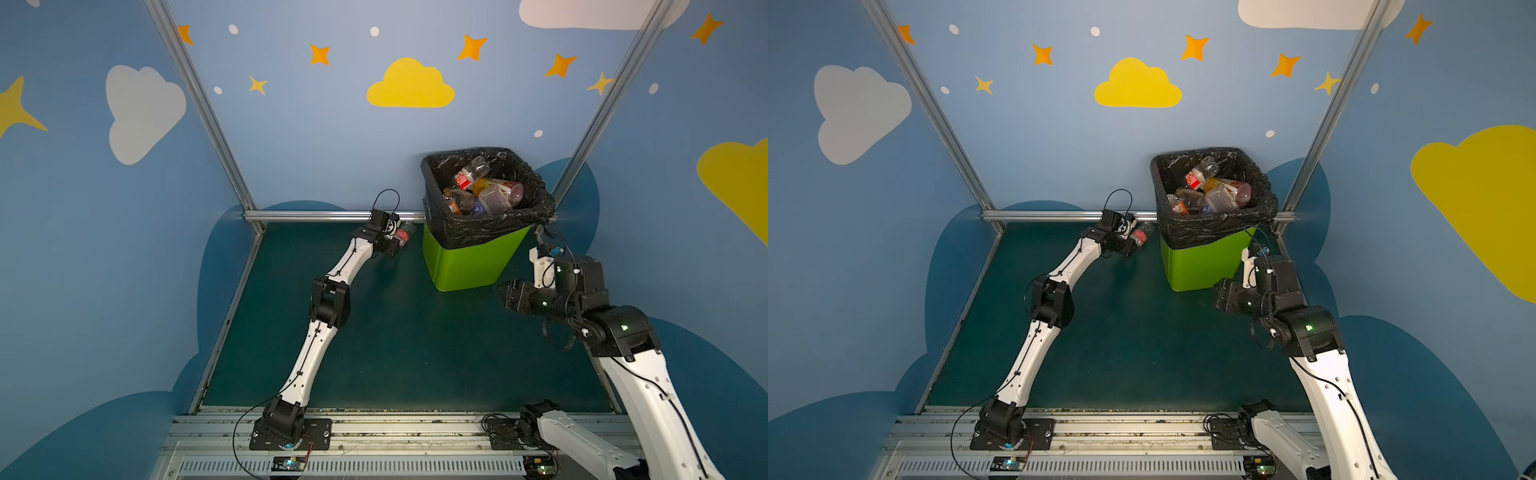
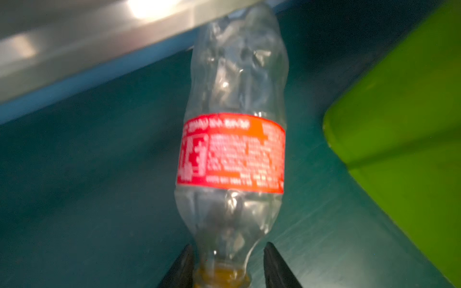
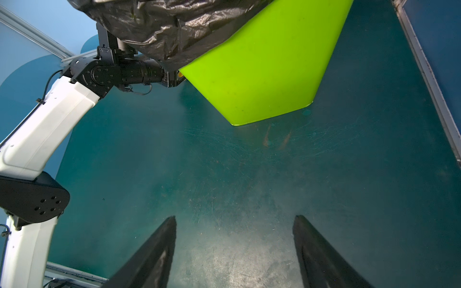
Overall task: Throw the plastic bottles in the bin
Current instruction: 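Close the left gripper on the bottle's yellow cap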
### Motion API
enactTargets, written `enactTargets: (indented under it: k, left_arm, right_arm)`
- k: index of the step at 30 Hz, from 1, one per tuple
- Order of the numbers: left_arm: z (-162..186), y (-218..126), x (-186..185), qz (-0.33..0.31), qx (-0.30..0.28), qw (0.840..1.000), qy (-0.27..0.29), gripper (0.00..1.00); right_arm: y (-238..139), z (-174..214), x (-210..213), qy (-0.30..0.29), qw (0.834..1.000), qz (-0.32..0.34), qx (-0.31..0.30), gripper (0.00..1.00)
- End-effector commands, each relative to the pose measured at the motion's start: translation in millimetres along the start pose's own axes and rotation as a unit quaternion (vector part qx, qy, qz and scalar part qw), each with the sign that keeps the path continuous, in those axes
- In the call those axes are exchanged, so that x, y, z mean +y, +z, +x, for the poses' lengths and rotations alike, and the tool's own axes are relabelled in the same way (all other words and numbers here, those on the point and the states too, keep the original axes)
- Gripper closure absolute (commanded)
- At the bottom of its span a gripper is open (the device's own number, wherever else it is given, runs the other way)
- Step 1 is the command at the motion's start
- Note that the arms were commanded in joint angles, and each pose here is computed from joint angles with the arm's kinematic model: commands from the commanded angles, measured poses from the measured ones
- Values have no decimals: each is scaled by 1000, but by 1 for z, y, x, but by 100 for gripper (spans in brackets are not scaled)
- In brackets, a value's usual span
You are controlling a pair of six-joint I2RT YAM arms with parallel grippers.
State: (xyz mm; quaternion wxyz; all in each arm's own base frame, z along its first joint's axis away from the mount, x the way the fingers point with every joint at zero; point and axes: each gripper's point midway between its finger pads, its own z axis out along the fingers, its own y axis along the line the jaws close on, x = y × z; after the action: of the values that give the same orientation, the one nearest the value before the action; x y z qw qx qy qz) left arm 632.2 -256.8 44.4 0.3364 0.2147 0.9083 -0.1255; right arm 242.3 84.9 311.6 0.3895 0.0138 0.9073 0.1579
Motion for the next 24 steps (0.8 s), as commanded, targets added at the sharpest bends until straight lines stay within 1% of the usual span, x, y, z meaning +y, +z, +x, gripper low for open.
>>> enactTargets:
  k: [1, 3, 10, 15, 16, 20, 24]
  left_arm:
    - [-8, -26, 2, -15, 10, 1000, -8, 59]
    - [-7, -32, 3, -18, 17, 1000, -11, 64]
    - [-7, -50, -3, -9, 23, 1000, -6, 68]
    - [-7, -54, -4, -2, 27, 999, -23, 73]
    - [-7, -56, -9, 12, 30, 999, -29, 74]
    - [-6, -76, -5, 14, 45, 998, -40, 75]
    - [-3, -105, -1, 1, 55, 998, -40, 75]
  right_arm:
    - [-3, 4, -4, -8, 1000, 6, 5, 25]
    - [-4, 4, -5, -11, 1000, 5, 6, 25]
    - [-3, 6, -6, -15, 1000, 1, 10, 25]
    - [-4, 7, -6, -15, 1000, -2, 11, 25]
    - [-5, 7, -6, -15, 1000, -3, 11, 25]
    - [-7, 6, -6, -14, 1000, -3, 8, 25]
    - [-7, 2, -6, -15, 1000, -5, 2, 25]
